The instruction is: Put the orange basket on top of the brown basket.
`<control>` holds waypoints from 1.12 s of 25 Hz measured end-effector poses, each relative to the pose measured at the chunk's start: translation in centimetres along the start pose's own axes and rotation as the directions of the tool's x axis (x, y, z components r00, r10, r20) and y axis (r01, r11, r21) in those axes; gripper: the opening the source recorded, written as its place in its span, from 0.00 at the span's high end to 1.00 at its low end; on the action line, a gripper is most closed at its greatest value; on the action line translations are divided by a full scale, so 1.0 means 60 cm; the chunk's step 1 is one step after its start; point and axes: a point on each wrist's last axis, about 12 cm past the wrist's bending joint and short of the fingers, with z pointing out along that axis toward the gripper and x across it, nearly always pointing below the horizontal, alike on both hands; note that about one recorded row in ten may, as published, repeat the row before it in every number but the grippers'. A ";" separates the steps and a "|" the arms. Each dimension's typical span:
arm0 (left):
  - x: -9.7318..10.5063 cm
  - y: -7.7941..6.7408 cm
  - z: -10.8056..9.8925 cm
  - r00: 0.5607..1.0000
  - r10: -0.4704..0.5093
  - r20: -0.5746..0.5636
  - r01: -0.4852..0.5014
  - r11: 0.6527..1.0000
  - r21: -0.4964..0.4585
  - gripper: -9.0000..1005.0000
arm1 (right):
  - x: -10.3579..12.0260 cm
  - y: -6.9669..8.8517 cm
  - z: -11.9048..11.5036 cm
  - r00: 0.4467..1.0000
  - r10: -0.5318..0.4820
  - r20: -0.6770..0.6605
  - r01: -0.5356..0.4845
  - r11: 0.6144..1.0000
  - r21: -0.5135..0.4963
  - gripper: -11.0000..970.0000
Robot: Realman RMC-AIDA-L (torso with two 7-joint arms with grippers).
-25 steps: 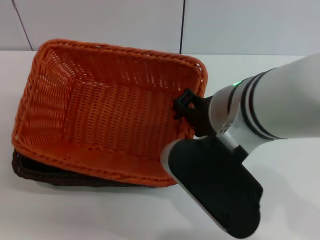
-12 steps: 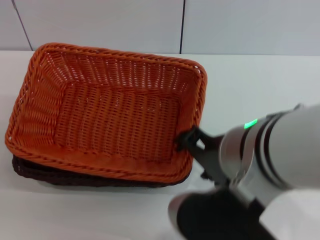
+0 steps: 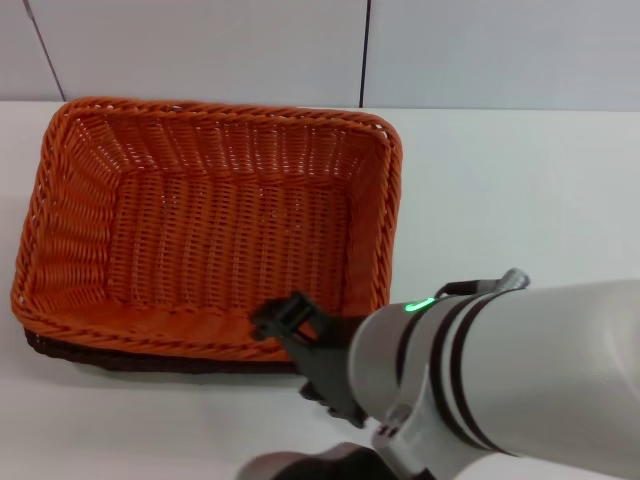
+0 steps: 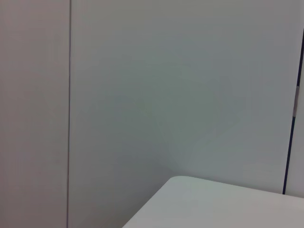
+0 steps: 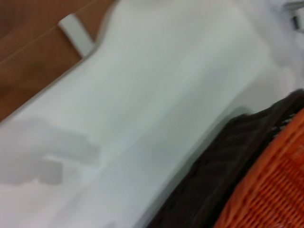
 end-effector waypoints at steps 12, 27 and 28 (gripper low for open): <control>-0.003 -0.001 0.001 1.000 0.002 0.010 -0.002 1.000 0.002 0.20 | 0.223 -0.104 -0.031 0.747 0.606 0.273 -0.629 0.513 0.584 0.32; -0.020 0.003 -0.002 0.994 -0.014 0.105 0.015 1.000 -0.003 0.20 | 0.372 0.308 -0.016 0.150 0.544 0.826 -0.602 -0.613 0.513 0.32; -0.021 0.003 -0.003 0.994 -0.015 0.111 0.016 1.000 -0.006 0.20 | 0.366 0.332 -0.010 0.158 0.515 0.843 -0.575 -0.646 0.502 0.32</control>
